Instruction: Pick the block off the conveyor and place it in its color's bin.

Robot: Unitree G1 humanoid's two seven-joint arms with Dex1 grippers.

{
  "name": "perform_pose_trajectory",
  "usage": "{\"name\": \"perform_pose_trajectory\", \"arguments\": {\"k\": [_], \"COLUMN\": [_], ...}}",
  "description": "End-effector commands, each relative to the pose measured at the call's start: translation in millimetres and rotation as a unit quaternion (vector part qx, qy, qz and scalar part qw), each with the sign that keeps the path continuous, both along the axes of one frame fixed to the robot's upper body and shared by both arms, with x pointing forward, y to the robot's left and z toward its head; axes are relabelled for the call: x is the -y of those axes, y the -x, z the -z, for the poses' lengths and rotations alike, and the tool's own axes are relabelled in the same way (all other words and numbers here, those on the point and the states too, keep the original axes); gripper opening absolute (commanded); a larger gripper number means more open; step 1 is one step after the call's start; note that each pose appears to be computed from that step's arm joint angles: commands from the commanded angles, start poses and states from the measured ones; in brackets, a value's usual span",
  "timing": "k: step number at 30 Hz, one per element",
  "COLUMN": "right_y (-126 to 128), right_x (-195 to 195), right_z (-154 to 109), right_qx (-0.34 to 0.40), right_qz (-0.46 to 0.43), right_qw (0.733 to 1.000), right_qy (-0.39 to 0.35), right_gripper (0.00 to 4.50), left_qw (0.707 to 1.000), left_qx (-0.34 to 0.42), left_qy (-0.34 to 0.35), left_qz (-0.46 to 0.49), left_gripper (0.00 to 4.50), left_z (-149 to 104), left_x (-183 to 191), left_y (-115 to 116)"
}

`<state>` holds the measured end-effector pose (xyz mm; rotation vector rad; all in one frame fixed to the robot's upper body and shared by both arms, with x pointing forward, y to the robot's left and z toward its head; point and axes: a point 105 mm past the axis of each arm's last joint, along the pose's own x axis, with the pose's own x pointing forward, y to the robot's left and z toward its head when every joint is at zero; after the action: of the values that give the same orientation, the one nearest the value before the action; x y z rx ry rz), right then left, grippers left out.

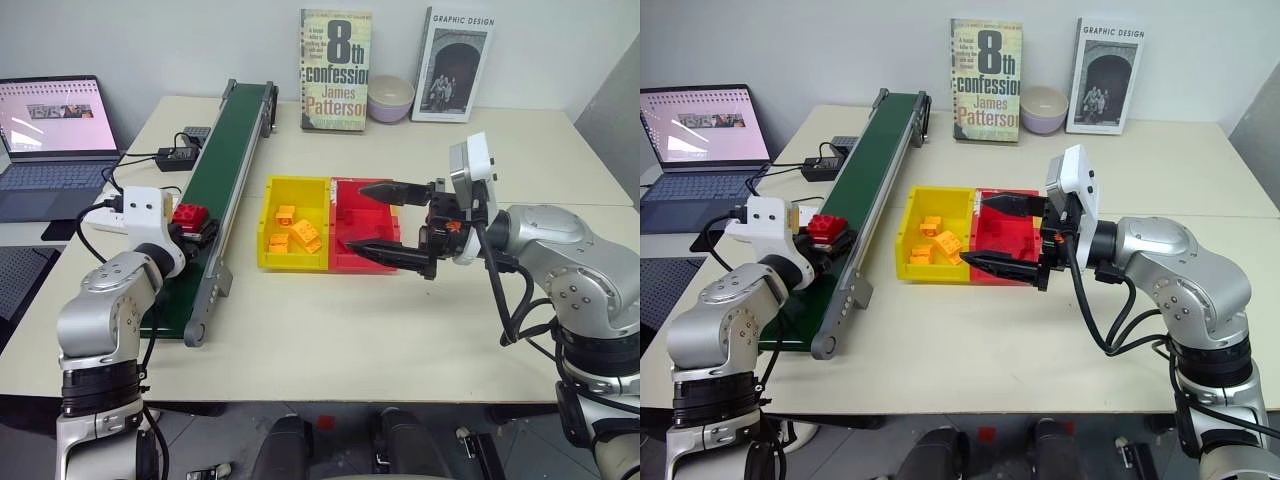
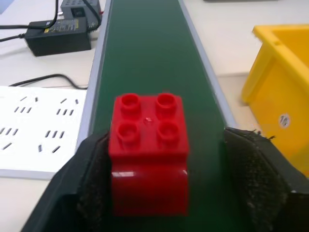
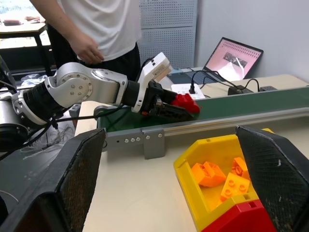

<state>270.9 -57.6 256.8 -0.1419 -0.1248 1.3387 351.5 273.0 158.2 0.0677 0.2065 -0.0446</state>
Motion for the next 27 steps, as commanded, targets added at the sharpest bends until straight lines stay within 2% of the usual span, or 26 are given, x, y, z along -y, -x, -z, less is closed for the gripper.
{"name": "perform_pose_trajectory", "arguments": {"k": [1, 5, 8, 12, 15, 20, 24, 27], "right_y": [-1, -7, -9, -9, -7, -6, -2, -7], "right_x": [3, 4, 4, 5, 10, 21, 33, 45], "right_z": [-19, -21, -22, -19, -17, -13, -8, -5], "right_qx": [0.027, 0.029, 0.031, 0.032, 0.034, 0.05, 0.049, 0.051], "right_qz": [0.003, 0.004, 0.003, 0.003, 0.013, 0.06, 0.109, 0.176], "right_qw": [0.999, 0.999, 0.999, 0.999, 0.999, 0.997, 0.993, 0.983], "right_qy": [-0.017, -0.015, -0.013, -0.011, -0.008, 0.014, 0.022, 0.024], "right_gripper": [4.5, 4.5, 4.5, 4.5, 4.5, 4.5, 4.5, 4.5], "left_qw": [1.0, 1.0, 1.0, 1.0, 1.0, 0.994, 0.979, 0.946], "left_qx": [0.009, 0.003, 0.005, 0.001, 0.008, 0.03, 0.042, 0.046], "left_qy": [-0.018, -0.015, -0.01, -0.011, -0.013, -0.035, -0.054, -0.057], "left_qz": [-0.017, -0.022, -0.025, -0.027, -0.019, 0.096, 0.194, 0.315], "left_gripper": [2.71, 1.9, 1.55, 1.54, 1.54, 1.54, 1.54, 1.54], "left_z": [-13, -10, -13, -13, -20, -55, -79, -86], "left_x": [-5, -3, -2, -3, 0, 37, 69, 120], "left_y": [13, 21, 24, 31, 28, 1, -19, -31]}}
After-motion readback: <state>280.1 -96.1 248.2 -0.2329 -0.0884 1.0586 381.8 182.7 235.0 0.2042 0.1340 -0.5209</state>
